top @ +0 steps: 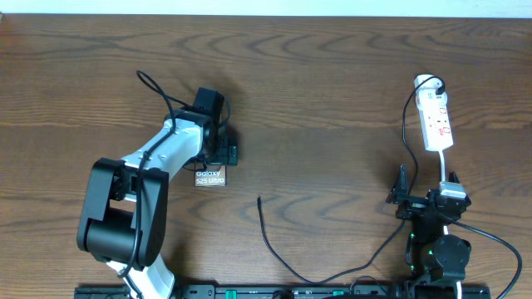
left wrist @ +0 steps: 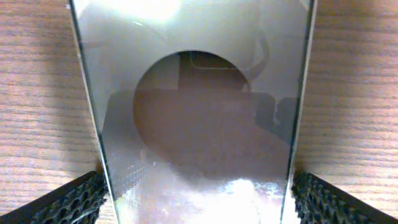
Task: Plug charger to phone and switch on socket
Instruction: 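Close the left gripper on the phone's top edge, then lift the phone upright with the left gripper and raise it, then move the right gripper from the power strip toward the held phone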
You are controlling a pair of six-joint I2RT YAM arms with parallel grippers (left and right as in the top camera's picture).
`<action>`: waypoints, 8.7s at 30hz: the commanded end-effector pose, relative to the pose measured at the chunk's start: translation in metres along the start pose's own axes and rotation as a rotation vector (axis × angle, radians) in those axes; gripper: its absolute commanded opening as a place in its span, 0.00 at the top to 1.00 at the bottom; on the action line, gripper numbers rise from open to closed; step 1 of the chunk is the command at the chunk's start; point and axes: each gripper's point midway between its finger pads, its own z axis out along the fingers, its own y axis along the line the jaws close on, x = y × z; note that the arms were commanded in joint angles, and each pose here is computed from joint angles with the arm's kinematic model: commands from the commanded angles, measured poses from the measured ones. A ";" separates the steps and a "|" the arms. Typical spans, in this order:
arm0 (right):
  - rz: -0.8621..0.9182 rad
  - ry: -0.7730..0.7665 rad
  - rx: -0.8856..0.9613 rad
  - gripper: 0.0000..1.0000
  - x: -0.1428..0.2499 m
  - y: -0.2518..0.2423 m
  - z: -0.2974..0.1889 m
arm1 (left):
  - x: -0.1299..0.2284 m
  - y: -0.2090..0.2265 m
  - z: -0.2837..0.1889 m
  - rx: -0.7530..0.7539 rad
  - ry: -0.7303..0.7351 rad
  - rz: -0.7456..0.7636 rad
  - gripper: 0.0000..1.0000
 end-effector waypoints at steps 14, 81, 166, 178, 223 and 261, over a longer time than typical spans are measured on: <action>0.012 -0.001 0.006 0.01 0.000 -0.001 0.000 | 0.016 0.009 0.011 -0.025 0.045 -0.023 0.02; 0.012 -0.001 0.006 0.01 0.000 -0.001 0.000 | -0.007 0.003 -0.007 -0.007 -0.022 -0.005 0.93; 0.012 -0.001 0.006 0.01 0.000 -0.001 0.000 | -0.041 -0.109 -0.291 1.345 0.330 -0.762 0.92; 0.012 -0.003 0.006 0.01 0.000 -0.001 0.000 | -0.041 -0.109 -0.291 1.344 0.335 -0.768 0.92; -0.116 -0.080 -0.172 0.01 -0.146 0.034 -0.022 | -0.044 -0.109 -0.293 1.353 0.309 -0.750 0.93; 0.600 0.949 -0.955 0.01 -0.042 0.250 0.117 | -0.062 -0.046 -0.191 0.868 -0.016 -1.143 0.92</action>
